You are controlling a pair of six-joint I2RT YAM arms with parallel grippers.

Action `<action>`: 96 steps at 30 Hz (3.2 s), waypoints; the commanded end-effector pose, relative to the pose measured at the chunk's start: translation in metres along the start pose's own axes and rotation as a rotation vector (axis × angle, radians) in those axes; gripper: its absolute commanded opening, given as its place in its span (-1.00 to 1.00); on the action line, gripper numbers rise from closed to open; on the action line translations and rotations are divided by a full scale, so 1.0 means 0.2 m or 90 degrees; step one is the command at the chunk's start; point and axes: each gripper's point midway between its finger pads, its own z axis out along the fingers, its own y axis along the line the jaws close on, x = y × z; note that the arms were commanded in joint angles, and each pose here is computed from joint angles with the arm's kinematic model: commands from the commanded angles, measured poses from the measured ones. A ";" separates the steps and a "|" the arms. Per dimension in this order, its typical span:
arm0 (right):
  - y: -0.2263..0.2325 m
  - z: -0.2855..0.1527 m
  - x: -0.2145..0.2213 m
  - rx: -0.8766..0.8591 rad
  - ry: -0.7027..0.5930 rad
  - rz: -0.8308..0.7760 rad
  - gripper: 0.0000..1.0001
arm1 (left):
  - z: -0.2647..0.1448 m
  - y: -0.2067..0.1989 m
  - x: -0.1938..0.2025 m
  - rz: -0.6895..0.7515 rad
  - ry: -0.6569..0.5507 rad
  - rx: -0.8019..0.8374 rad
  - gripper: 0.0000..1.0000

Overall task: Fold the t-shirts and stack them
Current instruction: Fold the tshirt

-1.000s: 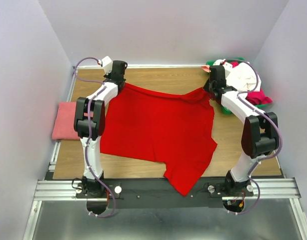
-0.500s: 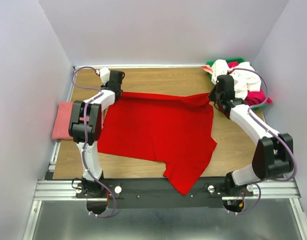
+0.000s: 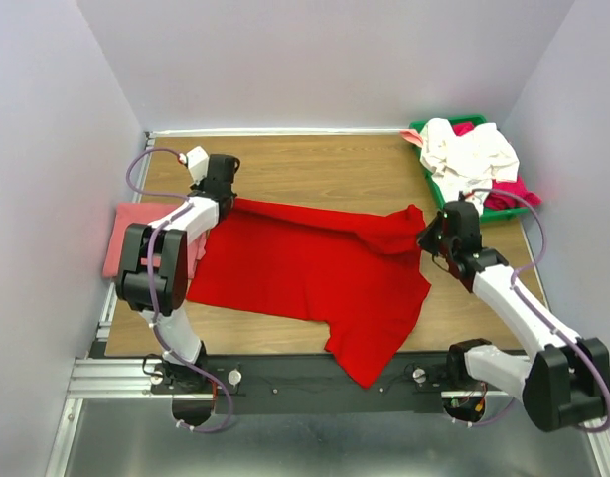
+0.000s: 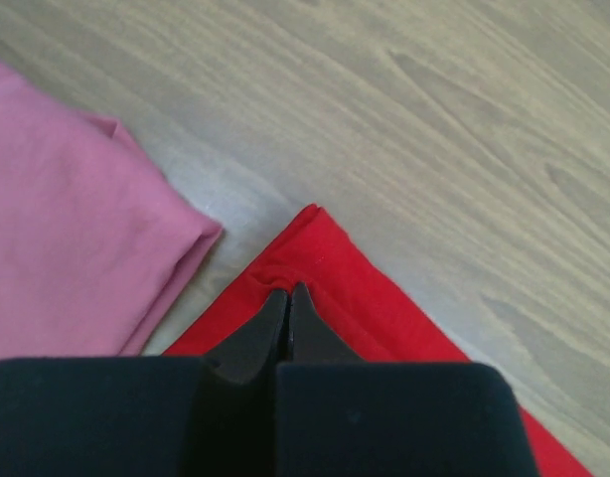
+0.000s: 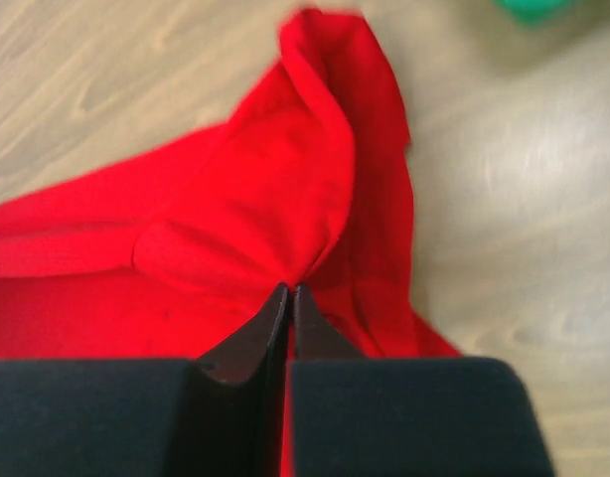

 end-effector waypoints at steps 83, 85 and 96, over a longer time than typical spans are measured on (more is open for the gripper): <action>-0.16 0.40 -0.23 0.080 0.068 -0.052 -0.14 | -0.01 -0.41 0.15 0.052 0.114 0.221 0.74; -0.15 0.42 -0.23 0.076 0.074 -0.070 -0.14 | -0.01 -0.47 0.20 0.057 0.124 0.232 0.75; -0.32 0.53 -0.12 0.172 0.119 -0.140 -0.20 | 0.08 -0.41 0.35 0.076 0.155 0.192 0.80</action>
